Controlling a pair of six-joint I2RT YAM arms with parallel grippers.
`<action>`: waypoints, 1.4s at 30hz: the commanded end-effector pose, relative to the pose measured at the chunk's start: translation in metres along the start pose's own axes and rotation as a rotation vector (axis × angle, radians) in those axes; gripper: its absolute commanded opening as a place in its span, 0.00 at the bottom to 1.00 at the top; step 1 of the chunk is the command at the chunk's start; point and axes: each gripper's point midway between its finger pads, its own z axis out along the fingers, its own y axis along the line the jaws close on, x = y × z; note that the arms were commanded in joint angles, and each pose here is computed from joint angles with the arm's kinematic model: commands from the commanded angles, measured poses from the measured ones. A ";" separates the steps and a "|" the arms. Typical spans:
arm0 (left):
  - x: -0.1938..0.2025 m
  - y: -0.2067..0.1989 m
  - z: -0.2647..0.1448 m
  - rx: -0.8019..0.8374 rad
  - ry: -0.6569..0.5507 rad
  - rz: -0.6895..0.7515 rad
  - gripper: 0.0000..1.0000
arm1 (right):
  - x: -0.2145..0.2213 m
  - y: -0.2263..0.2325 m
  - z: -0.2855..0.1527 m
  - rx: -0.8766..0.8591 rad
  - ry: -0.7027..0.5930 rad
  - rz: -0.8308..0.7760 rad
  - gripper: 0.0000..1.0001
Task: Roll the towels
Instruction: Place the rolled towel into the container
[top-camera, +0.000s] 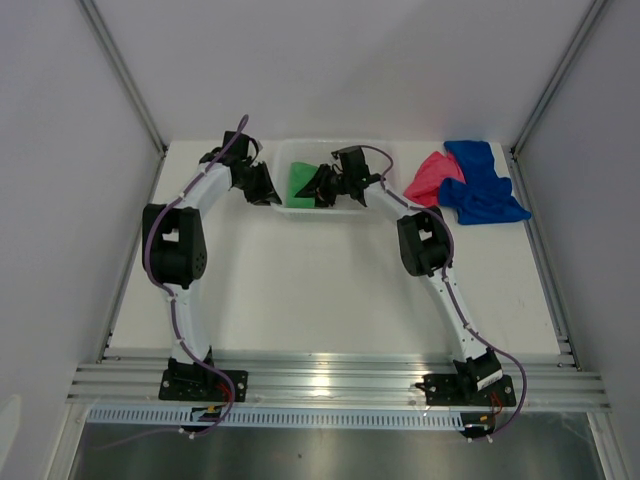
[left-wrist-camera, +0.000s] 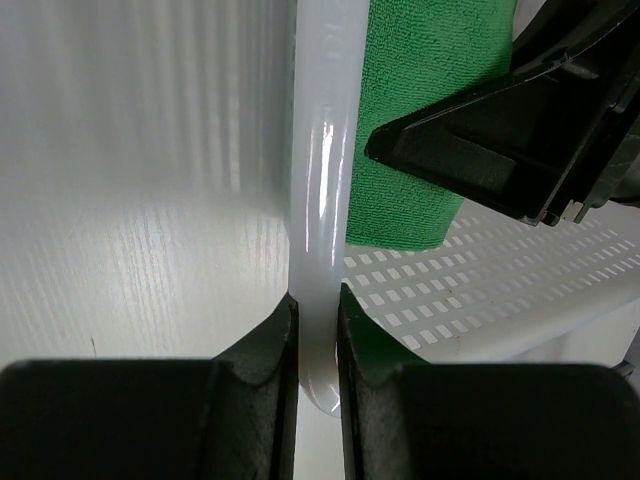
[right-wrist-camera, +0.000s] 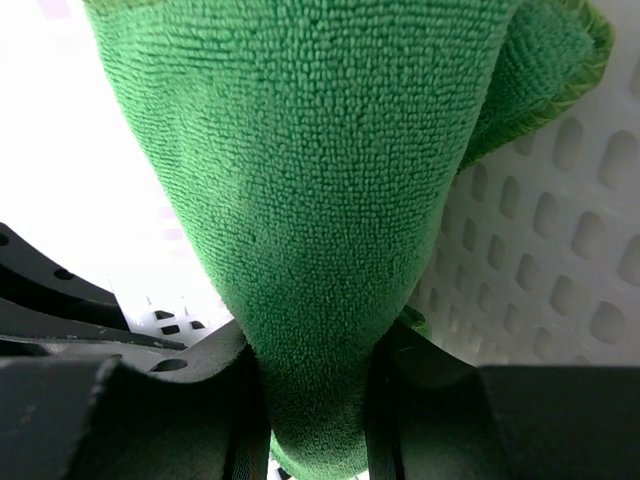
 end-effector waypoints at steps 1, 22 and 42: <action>-0.006 -0.004 -0.018 0.007 -0.031 -0.018 0.01 | -0.005 -0.009 0.000 0.059 -0.026 -0.025 0.25; -0.008 -0.004 -0.018 0.009 -0.035 -0.018 0.01 | -0.030 0.004 -0.033 0.185 -0.136 -0.190 0.61; -0.011 -0.001 -0.018 0.013 -0.036 -0.030 0.01 | -0.046 0.044 -0.056 0.101 -0.165 -0.288 0.75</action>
